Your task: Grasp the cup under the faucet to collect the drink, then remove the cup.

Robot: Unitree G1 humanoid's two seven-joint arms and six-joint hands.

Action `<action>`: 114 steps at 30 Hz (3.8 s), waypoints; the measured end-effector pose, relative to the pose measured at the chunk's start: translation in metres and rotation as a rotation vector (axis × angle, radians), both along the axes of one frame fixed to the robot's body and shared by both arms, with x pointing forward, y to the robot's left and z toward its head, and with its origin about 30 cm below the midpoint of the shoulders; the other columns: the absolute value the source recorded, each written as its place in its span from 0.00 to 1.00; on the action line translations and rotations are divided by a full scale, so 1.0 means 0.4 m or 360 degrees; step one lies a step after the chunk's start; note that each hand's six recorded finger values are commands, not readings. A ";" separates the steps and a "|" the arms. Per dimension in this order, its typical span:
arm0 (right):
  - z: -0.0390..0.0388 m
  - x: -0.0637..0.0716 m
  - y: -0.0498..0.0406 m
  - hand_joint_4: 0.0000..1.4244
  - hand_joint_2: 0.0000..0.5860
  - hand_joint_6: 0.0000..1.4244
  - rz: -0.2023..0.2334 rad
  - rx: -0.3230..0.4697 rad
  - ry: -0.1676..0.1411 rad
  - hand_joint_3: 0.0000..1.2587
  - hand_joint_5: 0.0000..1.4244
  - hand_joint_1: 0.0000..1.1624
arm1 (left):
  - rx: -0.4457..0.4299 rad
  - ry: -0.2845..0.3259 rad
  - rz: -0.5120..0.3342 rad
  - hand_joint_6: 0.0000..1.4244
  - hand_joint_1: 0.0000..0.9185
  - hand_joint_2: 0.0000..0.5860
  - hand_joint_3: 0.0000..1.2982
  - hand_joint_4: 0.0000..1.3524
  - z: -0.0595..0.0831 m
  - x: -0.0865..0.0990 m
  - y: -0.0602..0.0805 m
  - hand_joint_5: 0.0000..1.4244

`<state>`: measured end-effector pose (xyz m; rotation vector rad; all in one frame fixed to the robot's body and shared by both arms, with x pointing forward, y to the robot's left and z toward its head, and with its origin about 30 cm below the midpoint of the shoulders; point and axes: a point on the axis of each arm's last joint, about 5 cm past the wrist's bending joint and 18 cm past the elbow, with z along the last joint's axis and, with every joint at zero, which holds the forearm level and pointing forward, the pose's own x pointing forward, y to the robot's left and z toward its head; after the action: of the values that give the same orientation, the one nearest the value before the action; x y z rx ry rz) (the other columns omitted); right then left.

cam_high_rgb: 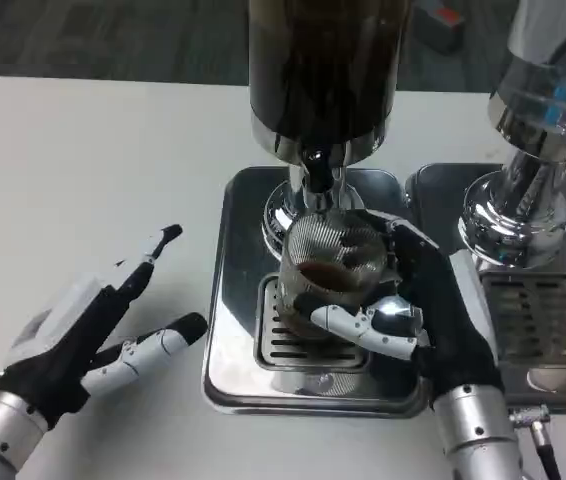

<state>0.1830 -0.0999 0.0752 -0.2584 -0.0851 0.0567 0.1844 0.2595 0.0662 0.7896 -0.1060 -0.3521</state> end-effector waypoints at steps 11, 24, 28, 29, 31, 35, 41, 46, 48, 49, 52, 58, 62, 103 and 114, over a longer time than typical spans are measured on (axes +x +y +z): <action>0.011 -0.017 -0.009 0.40 0.35 0.56 -0.0053 -0.0038 0.0016 0.36 0.41 0.81 | -0.0001 -0.0002 -0.0003 0.00 0.00 0.22 0.00 0.00 0.000 0.000 0.000 0.02; 0.045 -0.031 -0.037 0.41 0.37 0.57 -0.0027 -0.0111 0.0030 0.36 0.42 0.80 | 0.0097 -0.0053 -0.0060 0.00 0.00 0.22 0.00 0.00 0.000 0.001 -0.016 0.00; 0.054 -0.035 -0.047 0.42 0.38 0.58 -0.0006 -0.0152 0.0041 0.37 0.43 0.80 | 0.0146 -0.0127 -0.0078 0.00 0.00 0.22 0.00 0.00 0.007 0.001 -0.025 0.00; 0.056 -0.036 -0.050 0.42 0.38 0.58 0.0002 -0.0159 0.0048 0.37 0.43 0.80 | 0.0160 -0.0144 -0.0081 0.00 0.00 0.22 0.00 0.00 0.009 0.001 -0.027 0.00; 0.056 -0.038 -0.055 0.42 0.38 0.58 0.0018 -0.0178 0.0065 0.37 0.43 0.80 | 0.0189 -0.0161 -0.0092 0.00 0.00 0.22 0.00 0.00 0.010 0.001 -0.029 0.00; 0.052 -0.045 -0.060 0.42 0.37 0.59 0.0041 -0.0196 0.0099 0.37 0.43 0.80 | 0.0196 -0.0158 -0.0082 0.00 0.00 0.22 0.00 0.00 0.008 -0.003 -0.030 0.00; 0.050 -0.048 -0.057 0.42 0.36 0.58 0.0051 -0.0195 0.0114 0.37 0.43 0.79 | 0.0203 -0.0144 -0.0072 0.00 0.00 0.23 0.00 0.00 0.006 -0.007 -0.028 0.00; 0.056 -0.057 -0.059 0.42 0.36 0.59 0.0055 -0.0190 0.0100 0.37 0.43 0.79 | 0.0249 -0.0152 -0.0092 0.00 0.00 0.23 0.00 0.00 0.008 -0.014 -0.026 0.00; 0.059 -0.061 -0.061 0.42 0.36 0.59 0.0055 -0.0192 0.0094 0.38 0.43 0.79 | 0.0252 -0.0156 -0.0094 0.00 0.00 0.22 0.00 0.00 0.009 -0.015 -0.027 0.00; 0.060 -0.062 -0.062 0.42 0.36 0.59 0.0056 -0.0193 0.0092 0.38 0.43 0.79 | 0.0256 -0.0159 -0.0095 0.00 0.00 0.22 0.00 0.00 0.010 -0.016 -0.026 0.00; 0.065 -0.069 -0.065 0.42 0.36 0.59 0.0054 -0.0194 0.0082 0.38 0.43 0.79 | 0.0289 -0.0168 -0.0105 0.00 0.00 0.20 0.00 0.00 0.018 -0.020 -0.018 0.00; 0.079 -0.085 -0.074 0.42 0.36 0.59 0.0091 -0.0207 0.0065 0.38 0.44 0.79 | 0.0442 -0.0167 -0.0153 0.00 0.00 0.20 0.00 0.00 0.035 -0.040 0.003 0.00; 0.097 -0.100 -0.085 0.43 0.36 0.59 0.0128 -0.0222 0.0044 0.38 0.45 0.79 | 0.0549 -0.0215 -0.0157 0.00 0.00 0.18 0.00 0.00 0.057 -0.066 0.020 0.00; 0.134 -0.184 -0.112 0.44 0.40 0.62 0.0235 -0.0238 0.0114 0.38 0.45 0.77 | 0.0761 -0.0230 0.0095 0.00 0.00 0.17 0.00 0.00 0.063 -0.256 0.027 0.00; 0.127 -0.175 -0.114 0.43 0.40 0.62 0.0165 -0.0216 0.0112 0.37 0.45 0.76 | 0.0727 -0.0232 0.0093 0.00 0.00 0.17 0.00 0.00 0.056 -0.249 0.018 0.00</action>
<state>0.1128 -0.1453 0.1262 -0.3870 -0.0247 0.1752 0.0847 0.2668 0.0885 1.2683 -0.1414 -0.2651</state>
